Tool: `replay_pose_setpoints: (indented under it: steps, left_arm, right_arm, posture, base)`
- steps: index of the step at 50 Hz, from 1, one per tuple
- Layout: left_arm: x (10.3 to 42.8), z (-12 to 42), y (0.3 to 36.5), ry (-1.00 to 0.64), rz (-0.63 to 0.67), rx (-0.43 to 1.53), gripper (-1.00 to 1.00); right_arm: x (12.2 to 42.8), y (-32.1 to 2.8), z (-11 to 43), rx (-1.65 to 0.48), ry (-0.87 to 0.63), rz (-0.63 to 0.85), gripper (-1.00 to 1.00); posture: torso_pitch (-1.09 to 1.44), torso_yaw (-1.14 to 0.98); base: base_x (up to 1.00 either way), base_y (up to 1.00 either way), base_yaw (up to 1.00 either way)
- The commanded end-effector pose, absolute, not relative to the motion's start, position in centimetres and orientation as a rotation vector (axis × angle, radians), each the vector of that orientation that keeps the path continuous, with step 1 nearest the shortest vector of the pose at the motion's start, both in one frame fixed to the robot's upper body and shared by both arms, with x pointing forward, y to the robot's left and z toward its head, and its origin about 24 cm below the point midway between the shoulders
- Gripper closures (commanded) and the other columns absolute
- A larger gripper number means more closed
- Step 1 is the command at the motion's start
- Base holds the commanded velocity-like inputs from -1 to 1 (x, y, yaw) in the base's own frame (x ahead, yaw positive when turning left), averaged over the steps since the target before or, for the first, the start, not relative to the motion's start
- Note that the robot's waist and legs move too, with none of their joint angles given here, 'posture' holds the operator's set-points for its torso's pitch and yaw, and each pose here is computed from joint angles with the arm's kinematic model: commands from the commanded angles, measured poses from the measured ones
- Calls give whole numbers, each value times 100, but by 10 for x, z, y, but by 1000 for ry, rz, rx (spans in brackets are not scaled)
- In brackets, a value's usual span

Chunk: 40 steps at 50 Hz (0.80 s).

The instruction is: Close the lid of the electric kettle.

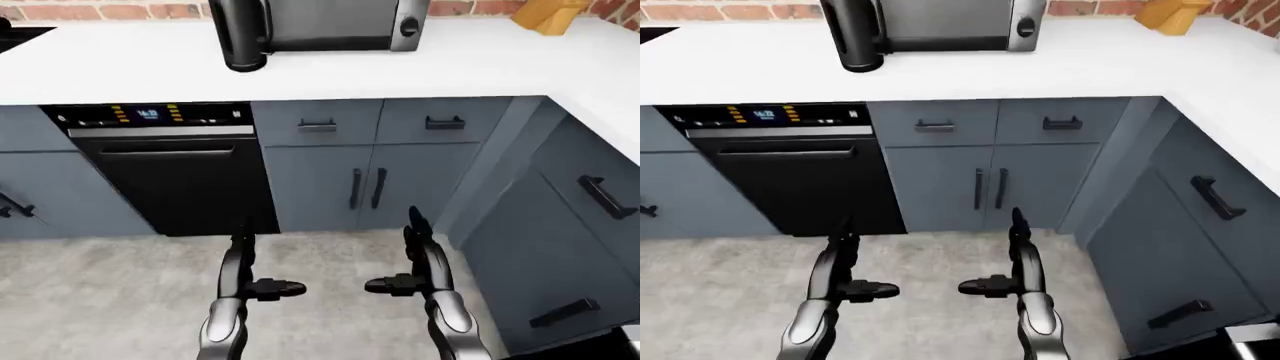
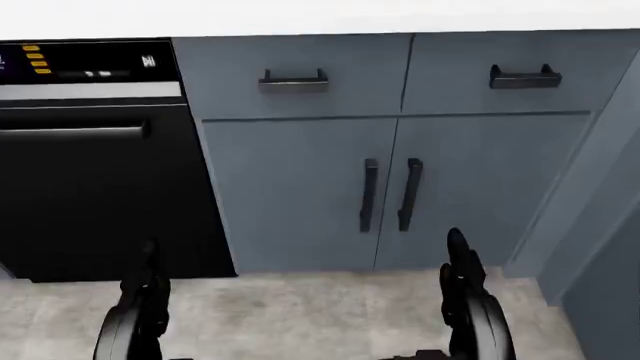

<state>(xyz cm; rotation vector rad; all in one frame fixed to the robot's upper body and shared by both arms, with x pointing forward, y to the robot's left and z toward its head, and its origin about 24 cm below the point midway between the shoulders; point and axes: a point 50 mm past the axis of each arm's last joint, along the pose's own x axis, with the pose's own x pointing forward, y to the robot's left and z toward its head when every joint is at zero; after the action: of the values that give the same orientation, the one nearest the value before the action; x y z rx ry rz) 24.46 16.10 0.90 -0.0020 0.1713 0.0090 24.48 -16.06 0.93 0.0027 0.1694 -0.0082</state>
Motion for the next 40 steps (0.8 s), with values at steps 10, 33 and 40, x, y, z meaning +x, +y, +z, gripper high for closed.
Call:
replay_pose_setpoints:
  steps: [10, 33, 40]
  left_arm:
    - [254, 38, 160, 6, -2, 0, -100]
    - [255, 46, 167, -8, 17, -7, -100]
    - [251, 74, 178, -57, 44, -18, -100]
  right_arm:
    - [254, -161, 40, -14, 5, -2, -95]
    - [253, -171, 49, -7, -11, -25, -95]
    - [247, -186, 76, 4, -68, -56, -96]
  posture:
    - [0, 0]
    - [0, 0]
    - [0, 0]
  base:
    - [0, 0, 0]
    - [0, 0, 0]
    - [0, 0, 0]
